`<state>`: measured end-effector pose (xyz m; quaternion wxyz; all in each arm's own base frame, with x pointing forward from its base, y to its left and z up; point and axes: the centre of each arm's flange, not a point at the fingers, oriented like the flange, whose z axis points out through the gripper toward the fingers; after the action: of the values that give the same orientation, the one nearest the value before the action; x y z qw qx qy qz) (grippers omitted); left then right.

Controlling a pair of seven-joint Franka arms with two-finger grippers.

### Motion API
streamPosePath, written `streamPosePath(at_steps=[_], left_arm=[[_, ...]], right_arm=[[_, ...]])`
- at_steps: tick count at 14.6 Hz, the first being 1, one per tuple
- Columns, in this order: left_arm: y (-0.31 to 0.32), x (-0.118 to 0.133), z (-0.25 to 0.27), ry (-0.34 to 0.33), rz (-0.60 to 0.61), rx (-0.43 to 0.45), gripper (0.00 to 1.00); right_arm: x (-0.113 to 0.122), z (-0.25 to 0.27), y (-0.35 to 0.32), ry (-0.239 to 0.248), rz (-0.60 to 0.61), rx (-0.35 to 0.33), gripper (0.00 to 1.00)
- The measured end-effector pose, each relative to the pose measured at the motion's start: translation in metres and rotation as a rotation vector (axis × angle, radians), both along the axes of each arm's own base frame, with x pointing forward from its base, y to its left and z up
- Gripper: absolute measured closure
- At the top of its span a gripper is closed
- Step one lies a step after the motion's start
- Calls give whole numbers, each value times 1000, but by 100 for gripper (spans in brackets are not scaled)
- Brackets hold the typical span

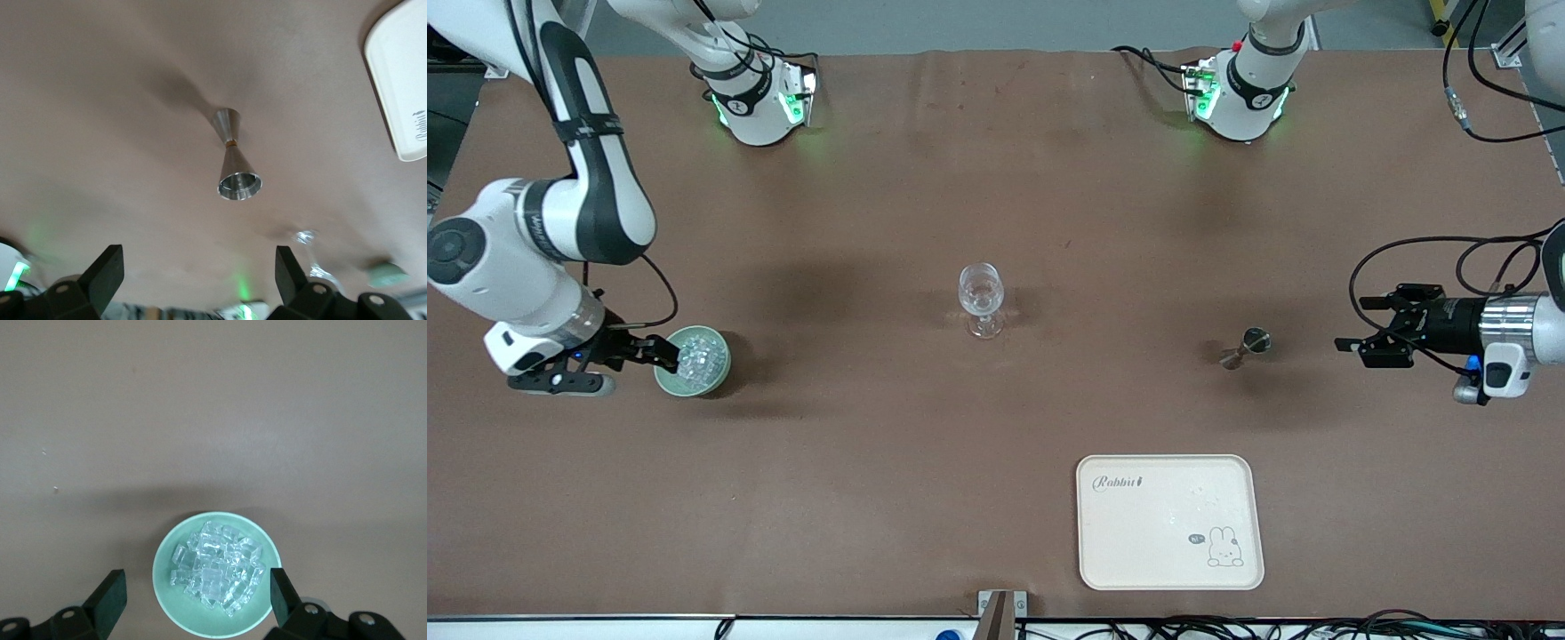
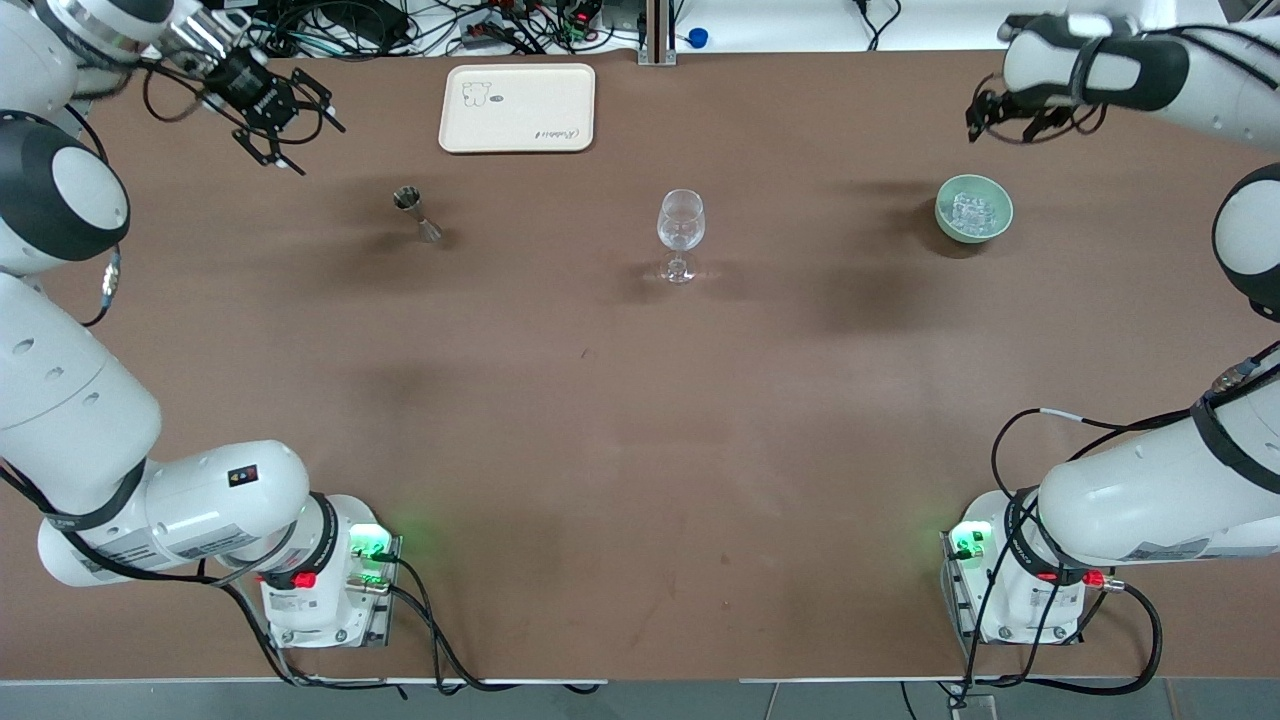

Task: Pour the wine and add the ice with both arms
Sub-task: 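Reach the right gripper to the ice bowl while the left gripper reaches the jigger, then grasp an ice cube with the right gripper while the left gripper grasps the jigger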

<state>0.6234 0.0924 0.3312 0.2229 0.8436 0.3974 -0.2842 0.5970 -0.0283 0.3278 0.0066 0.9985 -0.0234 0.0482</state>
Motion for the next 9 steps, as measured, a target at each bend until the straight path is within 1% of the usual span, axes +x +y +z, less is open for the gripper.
streamPosePath(at_steps=[2,3,4,5,6,7,8,9], left_arm=[[13,-5,-35,55,61,-67,0],[16,-7,-52,80,80,-91,0],[17,-9,-69,104,100,-118,0],[16,-10,-85,126,125,-149,0],[14,-13,-102,146,154,-177,0],[14,-16,-117,162,180,-196,0],[14,-19,-131,175,205,-208,0],[14,-21,-143,187,228,-225,0]], right_arm=[[-12,-23,-2,13,-4,0,7],[-16,-32,-3,25,-7,0,12],[-19,-40,-6,40,-11,-1,12],[-21,-48,-9,53,-17,-1,16],[-23,-55,-12,64,-22,-1,17],[-25,-62,-15,76,-27,0,21],[-26,-70,-16,86,-30,-1,21],[-26,-77,-17,89,-31,-1,25]])
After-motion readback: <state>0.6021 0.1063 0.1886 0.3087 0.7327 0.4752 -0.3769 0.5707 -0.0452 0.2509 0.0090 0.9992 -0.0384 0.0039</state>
